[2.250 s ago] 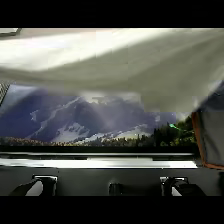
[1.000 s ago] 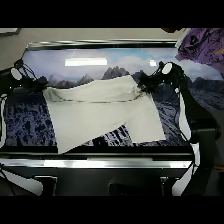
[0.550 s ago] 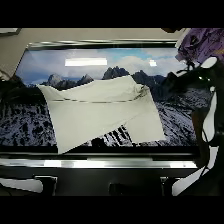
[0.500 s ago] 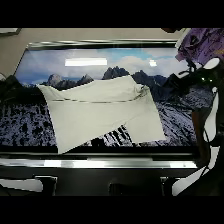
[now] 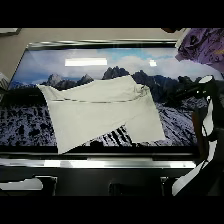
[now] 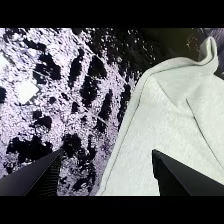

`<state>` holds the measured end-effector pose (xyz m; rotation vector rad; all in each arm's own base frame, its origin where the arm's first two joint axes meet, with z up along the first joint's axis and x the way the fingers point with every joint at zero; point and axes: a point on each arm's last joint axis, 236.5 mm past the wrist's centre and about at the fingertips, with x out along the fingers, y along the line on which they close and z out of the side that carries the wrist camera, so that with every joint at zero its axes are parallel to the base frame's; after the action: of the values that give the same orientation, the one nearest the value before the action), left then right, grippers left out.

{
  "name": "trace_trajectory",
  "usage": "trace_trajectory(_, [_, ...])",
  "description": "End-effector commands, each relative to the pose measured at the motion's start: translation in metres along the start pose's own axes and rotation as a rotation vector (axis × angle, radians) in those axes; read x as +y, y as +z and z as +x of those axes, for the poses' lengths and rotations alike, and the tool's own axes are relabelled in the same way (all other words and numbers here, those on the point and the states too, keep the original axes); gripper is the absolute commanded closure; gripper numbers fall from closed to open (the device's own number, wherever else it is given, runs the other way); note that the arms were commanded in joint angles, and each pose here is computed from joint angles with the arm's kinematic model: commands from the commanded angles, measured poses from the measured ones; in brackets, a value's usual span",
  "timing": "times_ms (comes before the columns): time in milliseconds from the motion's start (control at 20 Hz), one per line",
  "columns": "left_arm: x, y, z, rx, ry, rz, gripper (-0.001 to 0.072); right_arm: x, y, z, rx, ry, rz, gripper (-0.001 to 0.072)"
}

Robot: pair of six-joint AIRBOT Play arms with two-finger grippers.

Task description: Fold the clothes and pants, and hang the long-sleeved shirts on hangers.

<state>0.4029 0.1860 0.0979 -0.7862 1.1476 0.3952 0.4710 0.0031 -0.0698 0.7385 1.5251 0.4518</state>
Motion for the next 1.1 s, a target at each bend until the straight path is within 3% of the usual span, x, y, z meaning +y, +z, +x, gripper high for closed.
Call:
trace_trajectory(0, [0.002, -0.002, -0.003, 0.008, 0.002, -0.004, 0.0063, -0.004, 0.003, 0.015, 0.013, 0.051, 0.003, 0.0163])
trace_trajectory(500, [0.003, -0.002, -0.002, 0.007, 0.005, -0.005, 0.0064, 0.008, -0.010, 0.046, 0.101, 0.035, -0.015, 0.0201])
trace_trajectory(550, [0.004, -0.004, -0.002, 0.017, 0.007, -0.005, 0.0064, 0.009, -0.016, 0.052, 0.130, 0.009, -0.021, 0.0296])
trace_trajectory(600, [0.004, -0.005, -0.002, 0.021, 0.009, -0.003, 0.0063, 0.009, -0.022, 0.056, 0.159, -0.016, -0.022, 0.0329])
trace_trajectory(650, [0.004, -0.005, -0.002, 0.021, 0.008, 0.018, 0.0063, 0.008, -0.027, 0.058, 0.181, -0.036, -0.008, 0.0411])
trace_trajectory(750, [0.011, -0.008, 0.000, 0.034, 0.017, 0.060, 0.0063, 0.006, -0.032, 0.056, 0.199, -0.042, -0.003, 0.0615])
trace_trajectory(800, [0.022, -0.015, 0.005, 0.060, 0.025, 0.043, 0.0063, 0.005, -0.033, 0.053, 0.202, -0.044, -0.002, 0.0660])
trace_trajectory(1050, [0.090, -0.125, 0.057, 0.233, 0.053, -0.059, 0.0089, 0.014, -0.031, 0.041, 0.177, -0.051, -0.017, 0.0669])
